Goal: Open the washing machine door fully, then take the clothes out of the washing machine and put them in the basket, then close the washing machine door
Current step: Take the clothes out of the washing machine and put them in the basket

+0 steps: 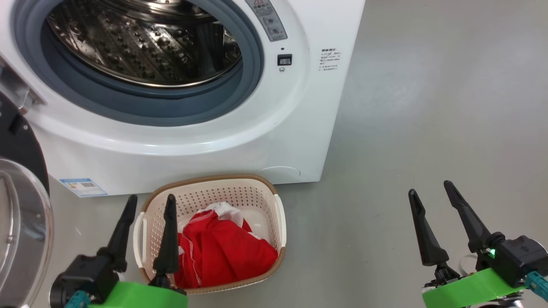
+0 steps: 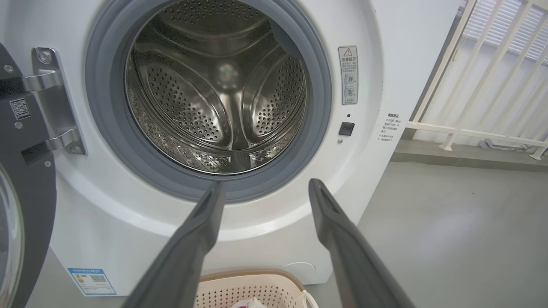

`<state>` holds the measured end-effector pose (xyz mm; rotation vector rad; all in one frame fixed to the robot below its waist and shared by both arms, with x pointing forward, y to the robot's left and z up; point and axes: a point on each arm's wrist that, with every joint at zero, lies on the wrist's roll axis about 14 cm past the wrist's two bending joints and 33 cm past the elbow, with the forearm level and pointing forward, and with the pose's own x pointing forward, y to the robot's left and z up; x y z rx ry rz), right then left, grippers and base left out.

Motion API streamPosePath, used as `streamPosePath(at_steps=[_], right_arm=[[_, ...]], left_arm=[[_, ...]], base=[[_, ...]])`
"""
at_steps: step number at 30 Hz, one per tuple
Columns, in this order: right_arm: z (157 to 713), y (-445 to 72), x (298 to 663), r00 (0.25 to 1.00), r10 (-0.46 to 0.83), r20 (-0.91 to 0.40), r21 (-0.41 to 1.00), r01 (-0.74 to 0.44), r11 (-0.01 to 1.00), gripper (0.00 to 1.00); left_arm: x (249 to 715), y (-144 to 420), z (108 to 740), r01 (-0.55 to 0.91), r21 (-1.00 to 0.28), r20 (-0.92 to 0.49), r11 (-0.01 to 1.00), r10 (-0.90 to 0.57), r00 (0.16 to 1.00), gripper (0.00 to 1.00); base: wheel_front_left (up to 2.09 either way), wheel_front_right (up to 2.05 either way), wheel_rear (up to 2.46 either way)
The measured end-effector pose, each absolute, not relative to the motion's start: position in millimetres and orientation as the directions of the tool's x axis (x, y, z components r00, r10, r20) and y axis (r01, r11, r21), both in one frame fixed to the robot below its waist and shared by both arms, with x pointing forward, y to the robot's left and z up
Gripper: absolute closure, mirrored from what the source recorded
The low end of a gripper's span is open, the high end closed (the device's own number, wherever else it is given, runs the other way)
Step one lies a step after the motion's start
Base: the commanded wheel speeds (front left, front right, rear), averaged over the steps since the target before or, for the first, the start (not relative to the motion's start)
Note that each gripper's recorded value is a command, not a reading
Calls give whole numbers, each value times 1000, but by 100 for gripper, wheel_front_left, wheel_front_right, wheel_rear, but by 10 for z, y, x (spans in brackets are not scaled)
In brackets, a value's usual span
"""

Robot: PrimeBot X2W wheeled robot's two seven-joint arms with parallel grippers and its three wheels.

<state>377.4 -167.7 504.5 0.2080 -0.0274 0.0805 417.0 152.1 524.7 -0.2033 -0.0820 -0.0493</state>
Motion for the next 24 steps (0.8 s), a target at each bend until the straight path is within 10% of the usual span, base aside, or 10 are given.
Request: streamPosePath(at_steps=[24], right_arm=[[5235, -1748, 3448, 995, 55, 87, 190, -71, 979, 0]], left_arm=[[3669, 1706, 5356, -17, -188, 95, 982, 35, 995, 0]], base=[[0, 0, 0]])
